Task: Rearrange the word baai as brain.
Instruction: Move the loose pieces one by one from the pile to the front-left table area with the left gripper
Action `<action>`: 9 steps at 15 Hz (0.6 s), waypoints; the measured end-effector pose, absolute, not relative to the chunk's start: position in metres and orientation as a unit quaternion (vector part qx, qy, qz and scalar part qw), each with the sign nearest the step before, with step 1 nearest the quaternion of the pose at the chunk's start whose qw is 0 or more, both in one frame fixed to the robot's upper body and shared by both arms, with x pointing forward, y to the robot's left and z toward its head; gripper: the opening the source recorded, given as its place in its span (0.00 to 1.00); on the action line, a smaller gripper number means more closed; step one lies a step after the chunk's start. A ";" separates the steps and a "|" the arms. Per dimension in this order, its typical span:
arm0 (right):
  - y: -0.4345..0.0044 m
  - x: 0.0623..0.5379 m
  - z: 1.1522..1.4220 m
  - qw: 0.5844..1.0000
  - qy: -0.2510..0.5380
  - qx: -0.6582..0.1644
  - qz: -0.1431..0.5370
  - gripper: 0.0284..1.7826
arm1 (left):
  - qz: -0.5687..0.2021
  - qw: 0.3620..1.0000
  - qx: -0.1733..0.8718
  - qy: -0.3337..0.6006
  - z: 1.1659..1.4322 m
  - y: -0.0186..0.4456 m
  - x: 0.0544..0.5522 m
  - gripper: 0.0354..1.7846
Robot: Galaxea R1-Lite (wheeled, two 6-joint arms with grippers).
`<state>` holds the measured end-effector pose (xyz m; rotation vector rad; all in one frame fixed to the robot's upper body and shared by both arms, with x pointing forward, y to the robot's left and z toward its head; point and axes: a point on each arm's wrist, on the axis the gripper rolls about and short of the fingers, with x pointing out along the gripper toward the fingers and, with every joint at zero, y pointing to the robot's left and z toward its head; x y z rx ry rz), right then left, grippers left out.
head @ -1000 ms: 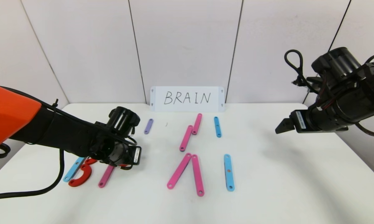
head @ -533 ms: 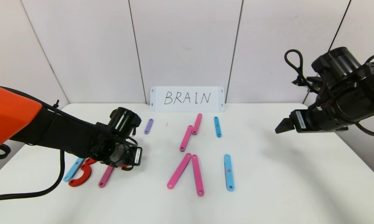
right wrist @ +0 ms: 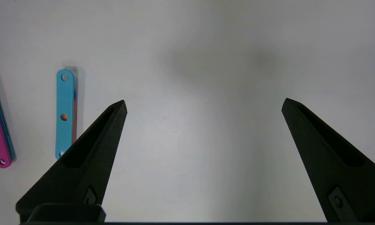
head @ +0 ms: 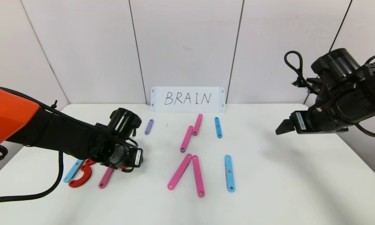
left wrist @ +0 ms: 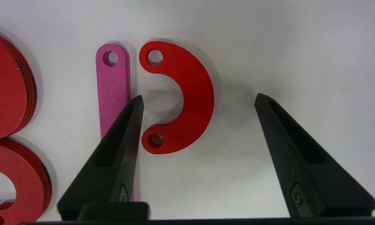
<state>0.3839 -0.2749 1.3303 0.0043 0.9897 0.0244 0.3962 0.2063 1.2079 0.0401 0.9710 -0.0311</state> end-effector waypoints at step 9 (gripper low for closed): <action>-0.271 0.383 1.328 0.877 0.479 -0.003 0.016 0.98 | -0.055 0.902 0.026 0.428 1.233 0.187 0.385 0.94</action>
